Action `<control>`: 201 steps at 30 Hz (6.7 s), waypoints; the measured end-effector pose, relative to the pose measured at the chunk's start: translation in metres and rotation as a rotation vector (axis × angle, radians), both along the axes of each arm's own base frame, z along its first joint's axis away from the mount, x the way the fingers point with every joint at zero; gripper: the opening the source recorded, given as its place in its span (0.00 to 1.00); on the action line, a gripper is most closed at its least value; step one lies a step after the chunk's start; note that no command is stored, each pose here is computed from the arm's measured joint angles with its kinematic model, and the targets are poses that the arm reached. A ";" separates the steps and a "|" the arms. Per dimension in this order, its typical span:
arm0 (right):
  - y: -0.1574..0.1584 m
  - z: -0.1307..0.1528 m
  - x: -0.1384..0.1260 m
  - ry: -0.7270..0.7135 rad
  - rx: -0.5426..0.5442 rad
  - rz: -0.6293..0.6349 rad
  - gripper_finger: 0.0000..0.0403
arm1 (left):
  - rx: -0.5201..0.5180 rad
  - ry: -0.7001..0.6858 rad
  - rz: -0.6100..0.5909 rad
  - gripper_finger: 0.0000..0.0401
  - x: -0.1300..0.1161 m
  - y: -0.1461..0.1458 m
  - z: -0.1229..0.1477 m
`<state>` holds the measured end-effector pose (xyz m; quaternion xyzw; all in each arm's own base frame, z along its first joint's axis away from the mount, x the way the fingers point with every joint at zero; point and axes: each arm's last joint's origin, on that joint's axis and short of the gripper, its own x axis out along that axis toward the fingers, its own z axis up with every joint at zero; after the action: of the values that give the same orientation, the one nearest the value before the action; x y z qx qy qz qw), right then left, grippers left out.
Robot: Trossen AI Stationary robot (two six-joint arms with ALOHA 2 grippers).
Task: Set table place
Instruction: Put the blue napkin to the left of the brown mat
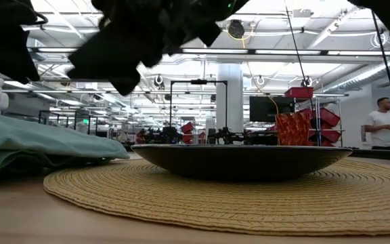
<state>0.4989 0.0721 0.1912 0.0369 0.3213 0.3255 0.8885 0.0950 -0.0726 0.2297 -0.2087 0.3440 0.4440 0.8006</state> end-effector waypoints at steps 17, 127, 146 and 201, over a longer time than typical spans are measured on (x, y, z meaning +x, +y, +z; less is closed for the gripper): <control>0.079 -0.003 -0.007 0.024 0.151 0.068 0.29 | 0.053 -0.093 -0.040 0.44 0.005 -0.002 0.001; -0.070 -0.026 0.043 0.110 0.012 -0.138 0.00 | 0.090 -0.100 -0.232 0.44 0.027 -0.024 -0.008; -0.135 0.004 0.049 -0.007 0.016 -0.248 0.00 | 0.087 -0.099 -0.231 0.44 0.027 -0.024 -0.008; -0.077 -0.001 0.009 0.366 0.037 0.067 0.35 | 0.102 0.308 -0.349 0.21 0.066 -0.156 -0.025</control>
<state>0.5077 -0.0048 0.1904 0.1011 0.4725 0.3484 0.8032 0.1613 -0.2286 0.2046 -0.0351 0.4699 0.3423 0.8129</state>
